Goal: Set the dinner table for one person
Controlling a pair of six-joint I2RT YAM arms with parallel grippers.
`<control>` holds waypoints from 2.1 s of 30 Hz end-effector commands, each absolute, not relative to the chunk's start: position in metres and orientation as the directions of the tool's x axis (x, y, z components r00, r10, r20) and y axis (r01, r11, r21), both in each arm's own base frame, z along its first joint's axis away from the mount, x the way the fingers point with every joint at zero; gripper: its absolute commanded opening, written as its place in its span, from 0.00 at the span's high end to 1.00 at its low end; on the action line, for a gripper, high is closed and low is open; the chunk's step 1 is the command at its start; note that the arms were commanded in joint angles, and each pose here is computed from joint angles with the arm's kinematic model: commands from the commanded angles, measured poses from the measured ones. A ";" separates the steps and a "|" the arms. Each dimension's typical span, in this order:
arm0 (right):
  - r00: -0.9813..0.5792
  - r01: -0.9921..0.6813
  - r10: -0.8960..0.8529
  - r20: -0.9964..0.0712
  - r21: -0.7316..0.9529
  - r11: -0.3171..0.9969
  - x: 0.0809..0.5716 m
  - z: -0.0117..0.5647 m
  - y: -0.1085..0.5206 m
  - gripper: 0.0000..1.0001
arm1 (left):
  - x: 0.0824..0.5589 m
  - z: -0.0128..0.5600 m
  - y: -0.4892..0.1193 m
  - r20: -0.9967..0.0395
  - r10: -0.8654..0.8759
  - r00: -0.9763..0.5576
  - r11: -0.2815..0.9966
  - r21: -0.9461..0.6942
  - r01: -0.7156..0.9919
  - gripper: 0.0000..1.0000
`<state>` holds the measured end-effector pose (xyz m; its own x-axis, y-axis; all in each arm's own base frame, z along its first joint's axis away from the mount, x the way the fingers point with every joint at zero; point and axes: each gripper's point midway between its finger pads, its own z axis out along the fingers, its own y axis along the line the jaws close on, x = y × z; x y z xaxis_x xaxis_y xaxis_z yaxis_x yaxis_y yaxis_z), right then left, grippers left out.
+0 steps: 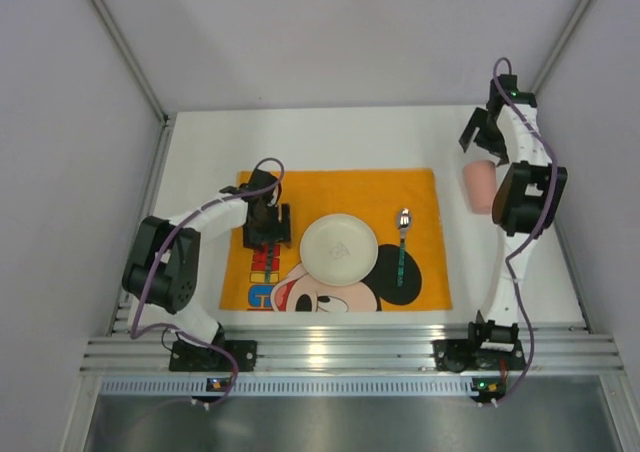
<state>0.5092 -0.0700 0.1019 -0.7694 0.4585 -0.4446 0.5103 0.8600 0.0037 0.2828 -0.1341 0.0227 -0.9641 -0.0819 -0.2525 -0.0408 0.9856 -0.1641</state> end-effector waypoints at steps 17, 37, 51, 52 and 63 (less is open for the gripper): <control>-0.800 0.555 0.531 -0.279 -0.010 0.832 0.413 0.115 -0.083 0.95 | 0.286 0.013 -0.154 -0.213 -0.110 -0.971 0.969 -0.239 -0.057 0.22; -0.859 0.461 0.400 -0.320 -0.143 0.876 0.315 0.174 -0.064 0.28 | 0.285 0.007 -0.160 -0.209 -0.092 -0.974 0.962 -0.272 -0.032 0.22; -0.874 0.482 0.429 -0.228 -0.305 0.821 0.287 0.110 -0.080 0.29 | 0.282 0.003 -0.167 -0.200 -0.046 -0.979 0.951 -0.308 0.018 0.22; -0.871 0.489 0.434 -0.232 -0.306 0.817 0.291 0.109 -0.082 0.29 | 0.281 0.003 -0.166 -0.201 -0.043 -0.979 0.951 -0.307 0.022 0.22; -0.872 0.489 0.472 -0.130 -0.292 0.822 0.273 0.087 -0.073 0.34 | 0.272 -0.004 -0.165 -0.191 -0.018 -0.981 0.948 -0.314 0.044 0.22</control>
